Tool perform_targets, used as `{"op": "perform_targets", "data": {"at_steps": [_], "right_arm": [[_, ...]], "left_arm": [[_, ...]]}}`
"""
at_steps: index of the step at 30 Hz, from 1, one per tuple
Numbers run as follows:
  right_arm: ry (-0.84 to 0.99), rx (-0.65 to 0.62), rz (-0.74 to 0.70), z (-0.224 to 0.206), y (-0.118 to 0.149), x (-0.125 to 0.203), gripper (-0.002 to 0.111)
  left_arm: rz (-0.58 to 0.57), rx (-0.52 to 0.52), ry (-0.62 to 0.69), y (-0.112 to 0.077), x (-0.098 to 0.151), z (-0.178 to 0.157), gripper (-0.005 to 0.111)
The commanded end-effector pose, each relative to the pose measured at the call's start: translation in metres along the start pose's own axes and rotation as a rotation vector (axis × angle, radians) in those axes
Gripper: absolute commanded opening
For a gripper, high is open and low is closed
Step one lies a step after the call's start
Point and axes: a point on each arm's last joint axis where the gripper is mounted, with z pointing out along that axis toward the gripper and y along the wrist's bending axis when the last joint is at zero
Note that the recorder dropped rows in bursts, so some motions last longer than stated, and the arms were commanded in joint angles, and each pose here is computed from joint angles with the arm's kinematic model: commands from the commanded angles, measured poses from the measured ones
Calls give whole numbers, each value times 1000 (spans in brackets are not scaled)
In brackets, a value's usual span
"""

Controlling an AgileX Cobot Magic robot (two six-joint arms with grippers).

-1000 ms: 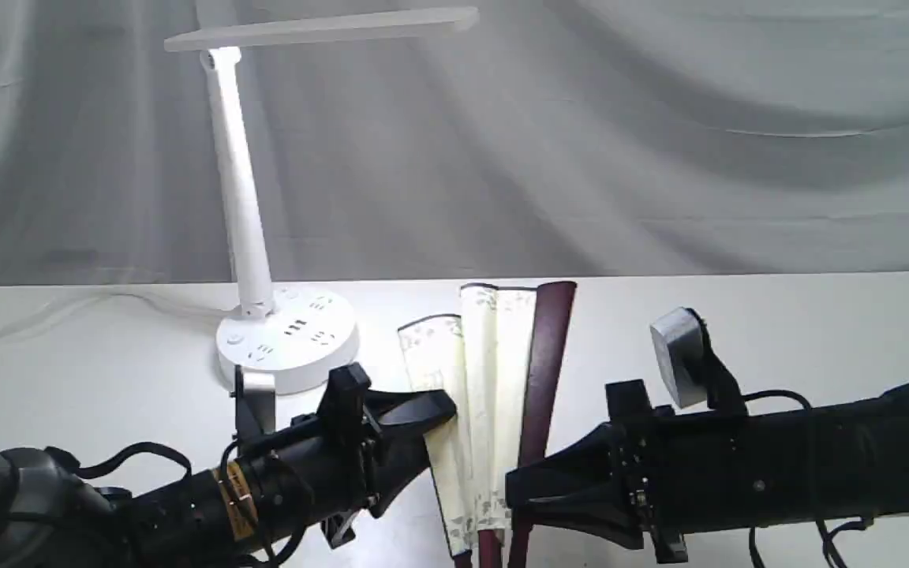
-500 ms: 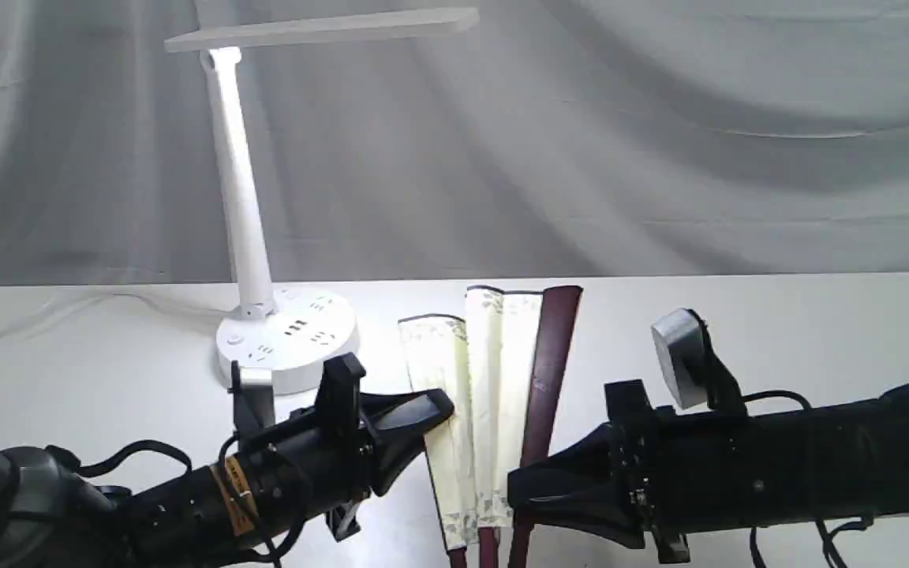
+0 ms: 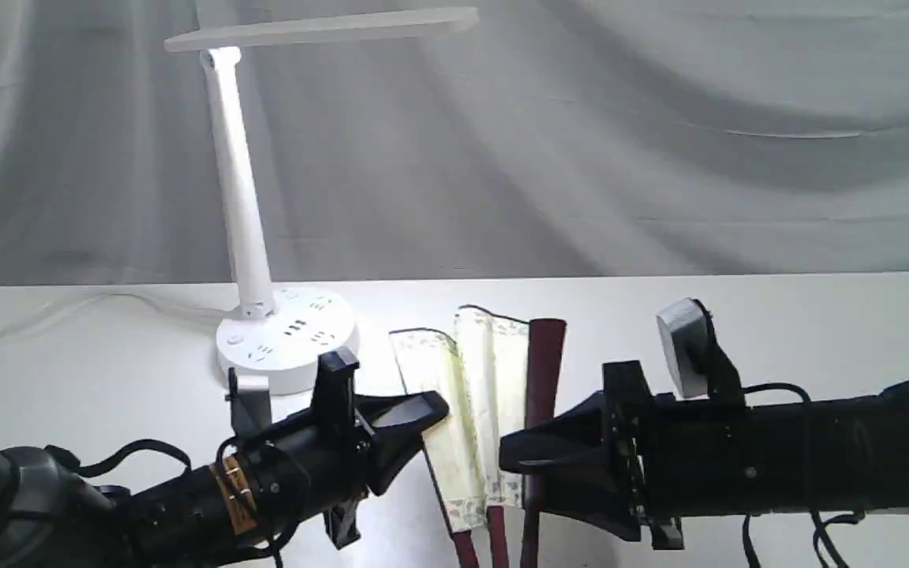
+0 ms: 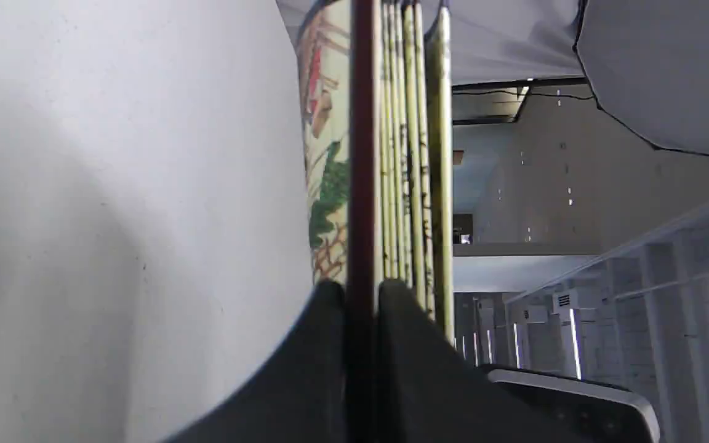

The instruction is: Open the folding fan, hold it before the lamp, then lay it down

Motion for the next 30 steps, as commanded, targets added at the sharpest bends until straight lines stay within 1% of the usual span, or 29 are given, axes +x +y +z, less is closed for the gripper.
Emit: {"op": "perform_targets", "data": {"at_steps": [1,4,6,12,23,30], "right_arm": [[-56,-2,-14,-1,4,-5,41],[-84,50,-31,-1,2,-11,41],[-92,58,-41,0,2,-15,41],[-102,45,-72,5,1,-33,41],[-105,51,-53,16,-19,-52,41],[-121,38,-74,16,-18,-65,41]], "left_arm": [[8,9,11,-4,2,1,0],[-17,8,11,-4,2,1,0],[-19,8,15,-4,2,1,0],[-30,4,32,-4,4,1,0],[-22,-4,68,-3,7,1,0],[-37,-5,53,-3,1,-2,0]]}}
